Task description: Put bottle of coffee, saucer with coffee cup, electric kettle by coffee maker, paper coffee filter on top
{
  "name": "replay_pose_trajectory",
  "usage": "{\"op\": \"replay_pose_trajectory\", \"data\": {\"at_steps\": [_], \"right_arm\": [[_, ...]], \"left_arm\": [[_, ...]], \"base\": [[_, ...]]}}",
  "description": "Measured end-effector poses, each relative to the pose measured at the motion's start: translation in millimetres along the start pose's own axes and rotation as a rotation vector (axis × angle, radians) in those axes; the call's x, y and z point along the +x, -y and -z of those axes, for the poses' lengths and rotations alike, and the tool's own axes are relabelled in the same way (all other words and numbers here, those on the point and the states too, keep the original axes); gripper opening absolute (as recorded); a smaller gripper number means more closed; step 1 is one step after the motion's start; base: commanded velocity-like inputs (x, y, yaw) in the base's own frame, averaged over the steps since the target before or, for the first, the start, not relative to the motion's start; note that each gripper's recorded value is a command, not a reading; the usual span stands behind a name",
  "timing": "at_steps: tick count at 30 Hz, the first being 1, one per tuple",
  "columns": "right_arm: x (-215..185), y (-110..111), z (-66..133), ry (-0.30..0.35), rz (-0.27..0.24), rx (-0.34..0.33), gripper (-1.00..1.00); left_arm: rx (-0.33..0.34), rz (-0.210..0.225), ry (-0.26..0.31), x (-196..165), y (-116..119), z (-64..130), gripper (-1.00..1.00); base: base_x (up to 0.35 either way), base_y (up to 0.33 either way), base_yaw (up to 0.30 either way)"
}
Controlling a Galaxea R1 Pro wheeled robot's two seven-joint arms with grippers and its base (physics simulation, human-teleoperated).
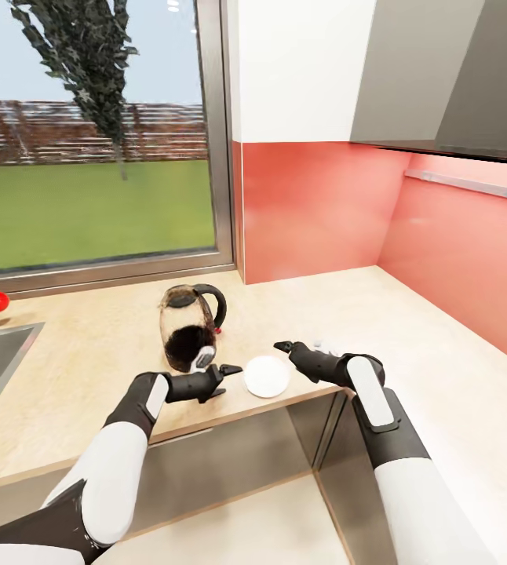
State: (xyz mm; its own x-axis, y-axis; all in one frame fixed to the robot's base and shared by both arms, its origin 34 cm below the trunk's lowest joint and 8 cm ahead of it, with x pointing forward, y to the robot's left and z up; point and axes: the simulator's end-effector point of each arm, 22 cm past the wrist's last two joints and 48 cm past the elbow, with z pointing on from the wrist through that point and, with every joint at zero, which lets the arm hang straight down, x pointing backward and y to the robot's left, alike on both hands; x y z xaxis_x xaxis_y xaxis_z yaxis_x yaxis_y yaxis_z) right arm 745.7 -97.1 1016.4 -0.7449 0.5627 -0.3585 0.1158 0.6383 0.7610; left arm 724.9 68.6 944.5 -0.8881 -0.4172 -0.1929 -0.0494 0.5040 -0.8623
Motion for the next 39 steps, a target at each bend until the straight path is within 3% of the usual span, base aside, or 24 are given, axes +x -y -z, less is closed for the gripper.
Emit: {"op": "replay_pose_trajectory", "data": {"at_steps": [9, 18, 39], "right_arm": [[2.3, 1.4, -1.3, -0.006, 0.0, 0.005, 1.0], [27.8, 28.5, -14.9, -0.073, -0.045, 0.051, 1.0], [42.1, 40.0, -22.3, -0.107, -0.068, 0.062, 1.0]], "left_arm": [[0.001, 0.006, -0.008, 3.6, -0.9, -1.7, 1.0], [0.013, 0.038, -0.043, 18.7, -2.2, -8.6, 1.0], [0.013, 0.085, -0.105, 50.1, -12.9, -20.2, 1.0]], "base": [[0.22, 0.0, -0.037], [0.127, -0.028, -0.001], [0.011, -0.003, 0.0]]}}
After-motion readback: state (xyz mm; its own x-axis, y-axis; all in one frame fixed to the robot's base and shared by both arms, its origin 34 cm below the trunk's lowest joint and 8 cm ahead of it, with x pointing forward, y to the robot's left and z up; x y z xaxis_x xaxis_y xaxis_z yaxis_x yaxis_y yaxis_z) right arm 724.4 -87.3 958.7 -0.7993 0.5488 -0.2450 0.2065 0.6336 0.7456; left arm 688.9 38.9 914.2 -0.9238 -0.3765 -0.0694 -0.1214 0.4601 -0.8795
